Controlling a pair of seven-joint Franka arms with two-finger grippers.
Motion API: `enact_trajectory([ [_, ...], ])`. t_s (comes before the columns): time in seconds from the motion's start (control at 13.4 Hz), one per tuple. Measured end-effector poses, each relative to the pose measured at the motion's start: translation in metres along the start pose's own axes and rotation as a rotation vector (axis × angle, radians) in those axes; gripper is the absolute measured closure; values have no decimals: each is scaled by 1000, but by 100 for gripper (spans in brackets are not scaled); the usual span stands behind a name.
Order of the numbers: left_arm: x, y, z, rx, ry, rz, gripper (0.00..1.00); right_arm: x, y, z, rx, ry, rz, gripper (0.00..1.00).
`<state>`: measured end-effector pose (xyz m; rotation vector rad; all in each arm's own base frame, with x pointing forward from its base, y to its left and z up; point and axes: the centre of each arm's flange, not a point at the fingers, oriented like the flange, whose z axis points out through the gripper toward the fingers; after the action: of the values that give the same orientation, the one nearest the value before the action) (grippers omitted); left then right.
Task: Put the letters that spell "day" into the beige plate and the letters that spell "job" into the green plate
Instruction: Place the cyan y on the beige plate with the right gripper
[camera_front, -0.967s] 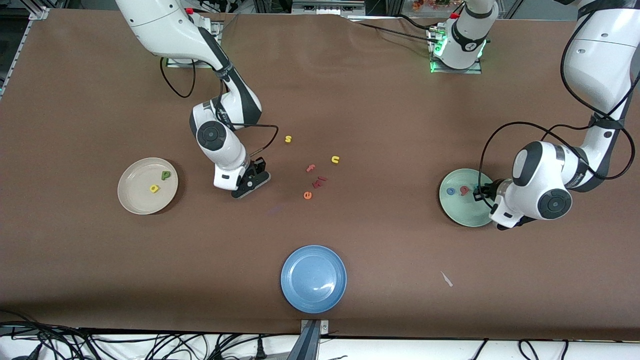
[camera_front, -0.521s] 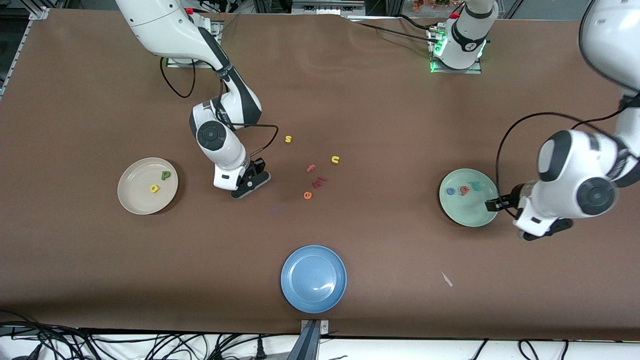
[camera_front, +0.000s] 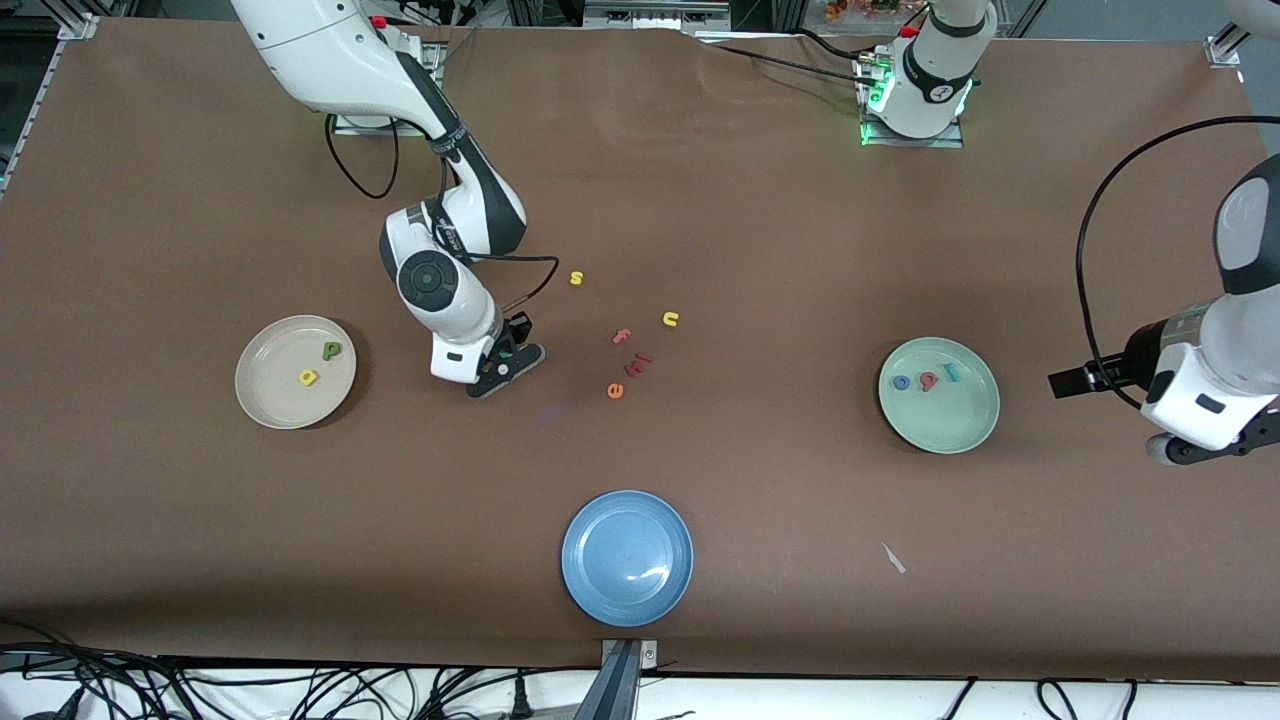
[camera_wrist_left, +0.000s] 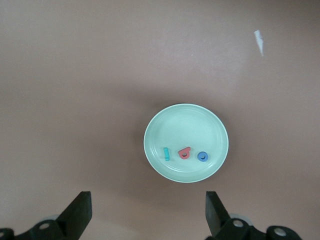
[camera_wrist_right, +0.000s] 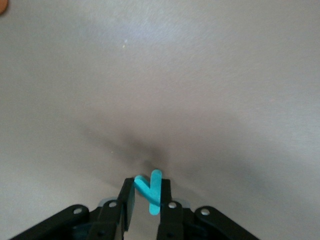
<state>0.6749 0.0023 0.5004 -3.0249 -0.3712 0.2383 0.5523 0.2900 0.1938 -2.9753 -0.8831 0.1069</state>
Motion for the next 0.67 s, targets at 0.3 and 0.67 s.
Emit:
enact_trajectory([
  [0.3, -7, 14, -21, -3, 27, 113, 0, -15, 81, -38, -45, -47, 131, 75],
  [0.67, -23, 43, -33, -27, 27, 155, 0, -59, 181, -71, -79, -120, 305, 75],
])
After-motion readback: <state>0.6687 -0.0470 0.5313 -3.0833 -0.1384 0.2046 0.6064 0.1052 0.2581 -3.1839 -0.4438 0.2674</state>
